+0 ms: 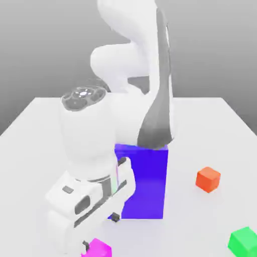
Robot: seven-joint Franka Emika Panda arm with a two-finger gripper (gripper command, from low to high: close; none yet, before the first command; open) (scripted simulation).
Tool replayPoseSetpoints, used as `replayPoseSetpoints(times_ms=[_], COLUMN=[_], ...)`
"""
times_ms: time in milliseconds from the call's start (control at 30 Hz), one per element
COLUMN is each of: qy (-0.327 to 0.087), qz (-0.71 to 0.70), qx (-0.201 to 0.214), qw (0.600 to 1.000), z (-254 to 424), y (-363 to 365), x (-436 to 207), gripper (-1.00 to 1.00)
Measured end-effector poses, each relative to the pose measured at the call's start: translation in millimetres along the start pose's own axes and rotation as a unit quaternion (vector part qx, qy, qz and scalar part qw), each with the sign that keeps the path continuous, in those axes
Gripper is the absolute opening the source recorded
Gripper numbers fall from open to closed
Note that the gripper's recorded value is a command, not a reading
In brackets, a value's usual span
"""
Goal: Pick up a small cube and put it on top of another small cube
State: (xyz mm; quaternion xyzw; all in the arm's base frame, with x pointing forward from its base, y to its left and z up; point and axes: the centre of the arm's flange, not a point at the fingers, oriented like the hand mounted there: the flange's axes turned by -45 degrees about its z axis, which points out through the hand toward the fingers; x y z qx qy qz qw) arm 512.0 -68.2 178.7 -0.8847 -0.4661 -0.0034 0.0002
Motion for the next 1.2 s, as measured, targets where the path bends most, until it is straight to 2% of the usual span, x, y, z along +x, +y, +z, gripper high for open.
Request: replayPoseSetpoints(times_ms=[67, 100, 267, 300, 367, 467, 633, 733, 833, 967, 1067, 1100, 1200], qy=[-0.003, -0.006, -0.007, -0.018, -0.007, -0.004, 0.000, 0.001, 0.002, 0.000, -0.002, -0.002, -0.002], qz=[-0.003, -0.007, -0.006, -0.024, -0.009, -0.005, -0.202, -0.328, -0.449, -0.597, -0.687, -0.698, -0.698], qx=[0.000, 0.010, 0.012, 0.039, 0.011, 0.003, 0.014, 0.017, 0.017, 0.011, 0.005, 0.005, 0.005], qw=[1.000, 1.000, 1.000, 0.999, 1.000, 1.000, 0.979, 0.944, 0.894, 0.802, 0.727, 0.716, 0.716], z=[28, 43, 43, 51, 36, -2, -19, -26, -35, -48, -20, -7, -7], y=[0, -2, -3, -9, -2, -1, -41, -73, -111, -167, -207, -212, -212], x=[-1, -2, -2, -1, -1, -2, 77, 124, 168, 220, 253, 257, 257], gripper=[0.00, -1.00, -1.00, -1.00, -1.00, -1.00, -1.00, -1.00, -1.00, -1.00, -1.00, 1.00, 1.00])
